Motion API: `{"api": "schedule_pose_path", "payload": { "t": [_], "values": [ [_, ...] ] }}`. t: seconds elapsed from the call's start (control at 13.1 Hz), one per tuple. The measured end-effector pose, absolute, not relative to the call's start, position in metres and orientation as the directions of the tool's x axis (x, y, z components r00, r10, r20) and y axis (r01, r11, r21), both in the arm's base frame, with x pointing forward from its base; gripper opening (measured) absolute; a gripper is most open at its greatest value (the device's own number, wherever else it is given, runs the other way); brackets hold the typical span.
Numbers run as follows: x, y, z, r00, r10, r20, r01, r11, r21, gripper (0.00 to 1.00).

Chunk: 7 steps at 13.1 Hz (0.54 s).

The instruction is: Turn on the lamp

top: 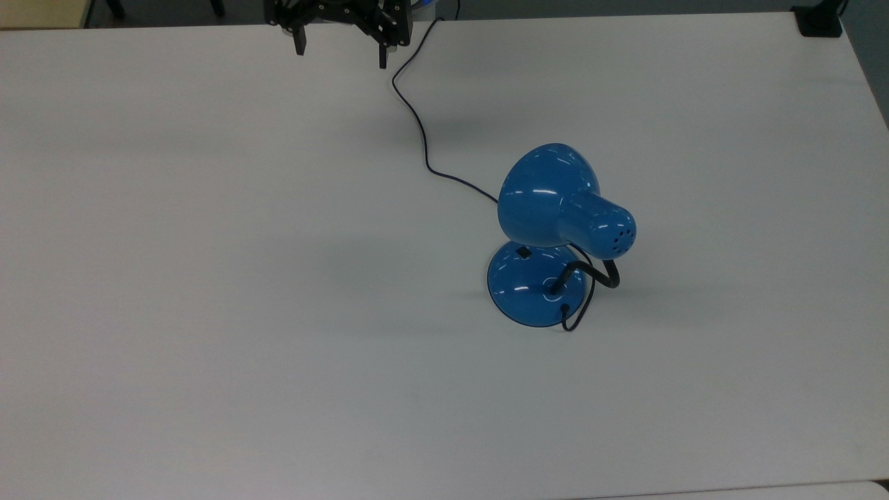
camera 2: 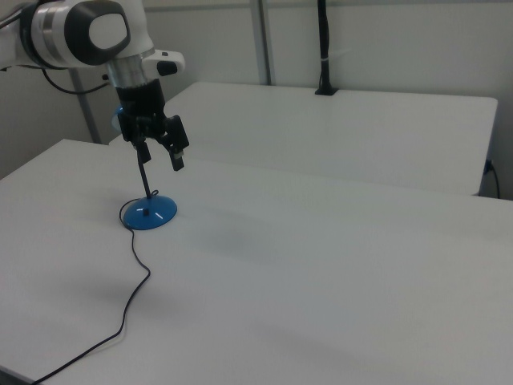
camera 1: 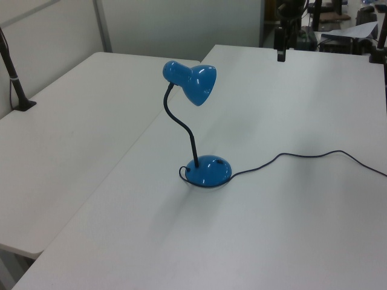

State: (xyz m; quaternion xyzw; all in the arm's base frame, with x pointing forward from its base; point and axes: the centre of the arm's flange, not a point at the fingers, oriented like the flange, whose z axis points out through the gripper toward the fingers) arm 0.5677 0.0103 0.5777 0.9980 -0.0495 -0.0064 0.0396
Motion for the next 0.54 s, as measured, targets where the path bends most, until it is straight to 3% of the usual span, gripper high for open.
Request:
{"api": "schedule_pose_path", "payload": {
  "t": [0.15,0.23,0.54],
  "values": [
    [0.5678,0.0105,0.5774,0.995,-0.099,-0.009,-0.098,-0.992,0.080,0.97],
    [0.5679,0.0113,0.5771,0.996,-0.093,-0.010,-0.092,-0.993,0.080,0.89],
    [0.5683,0.0142,0.5760,0.997,-0.070,-0.014,-0.069,-0.994,0.080,0.31]
  ]
}}
